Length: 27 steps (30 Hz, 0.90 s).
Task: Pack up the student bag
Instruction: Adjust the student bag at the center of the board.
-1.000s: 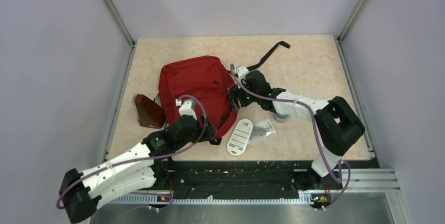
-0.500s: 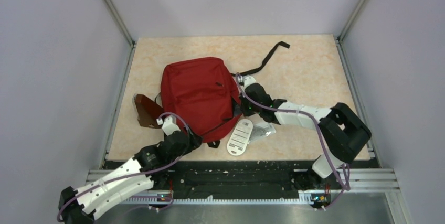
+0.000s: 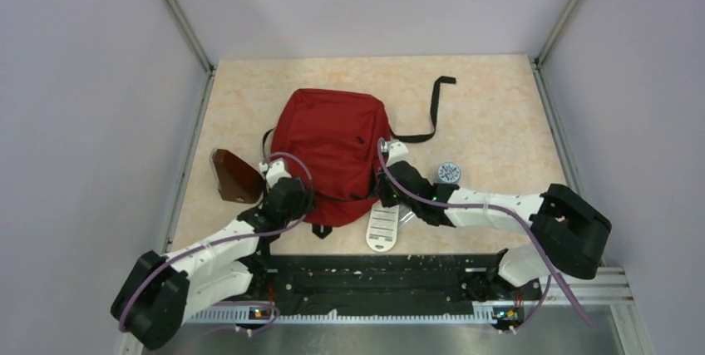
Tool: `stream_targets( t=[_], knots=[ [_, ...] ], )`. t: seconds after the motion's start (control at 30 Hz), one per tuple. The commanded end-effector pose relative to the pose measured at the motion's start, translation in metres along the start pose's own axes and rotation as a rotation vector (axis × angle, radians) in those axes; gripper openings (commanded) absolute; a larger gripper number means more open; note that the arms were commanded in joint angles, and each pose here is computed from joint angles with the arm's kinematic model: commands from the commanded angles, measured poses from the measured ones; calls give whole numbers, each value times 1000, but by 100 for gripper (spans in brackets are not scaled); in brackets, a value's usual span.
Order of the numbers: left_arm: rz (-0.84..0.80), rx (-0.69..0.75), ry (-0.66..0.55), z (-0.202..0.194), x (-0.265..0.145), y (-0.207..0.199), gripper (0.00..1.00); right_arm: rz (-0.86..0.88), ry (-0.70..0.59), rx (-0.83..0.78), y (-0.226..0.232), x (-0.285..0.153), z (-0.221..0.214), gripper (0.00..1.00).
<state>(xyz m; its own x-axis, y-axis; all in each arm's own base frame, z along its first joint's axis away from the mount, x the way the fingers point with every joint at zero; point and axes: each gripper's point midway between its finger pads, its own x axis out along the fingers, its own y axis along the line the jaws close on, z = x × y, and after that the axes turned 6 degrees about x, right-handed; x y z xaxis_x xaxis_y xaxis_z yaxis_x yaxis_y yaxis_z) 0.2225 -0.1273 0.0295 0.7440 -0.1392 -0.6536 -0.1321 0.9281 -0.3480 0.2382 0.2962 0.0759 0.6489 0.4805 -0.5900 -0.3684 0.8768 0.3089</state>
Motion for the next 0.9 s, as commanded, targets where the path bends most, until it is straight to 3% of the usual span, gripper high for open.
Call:
stream_targets(
  t=[0.0,0.2,0.43,0.5,0.6,0.73,0.87],
  knots=[
    [-186,86,-161,63,16,-51,46,106,-39,48,38,-17,-1,0],
    [-234,245,-196,105,42,-94,45,174,-20,37,66,-16,-13,0],
    [-89,303,-196,131,40,-82,47,160,-16,33,76,-5,-9,0],
    [-27,289,-167,128,29,-68,51,146,-29,11,75,-6,-4,8],
    [16,239,-112,112,8,-49,55,113,-56,-31,71,-12,10,31],
    [-89,119,-76,87,-16,-49,63,116,-102,-94,72,-21,27,56],
    [-207,-8,-83,72,-33,-55,68,187,-97,-165,88,-15,28,62]
  ],
)
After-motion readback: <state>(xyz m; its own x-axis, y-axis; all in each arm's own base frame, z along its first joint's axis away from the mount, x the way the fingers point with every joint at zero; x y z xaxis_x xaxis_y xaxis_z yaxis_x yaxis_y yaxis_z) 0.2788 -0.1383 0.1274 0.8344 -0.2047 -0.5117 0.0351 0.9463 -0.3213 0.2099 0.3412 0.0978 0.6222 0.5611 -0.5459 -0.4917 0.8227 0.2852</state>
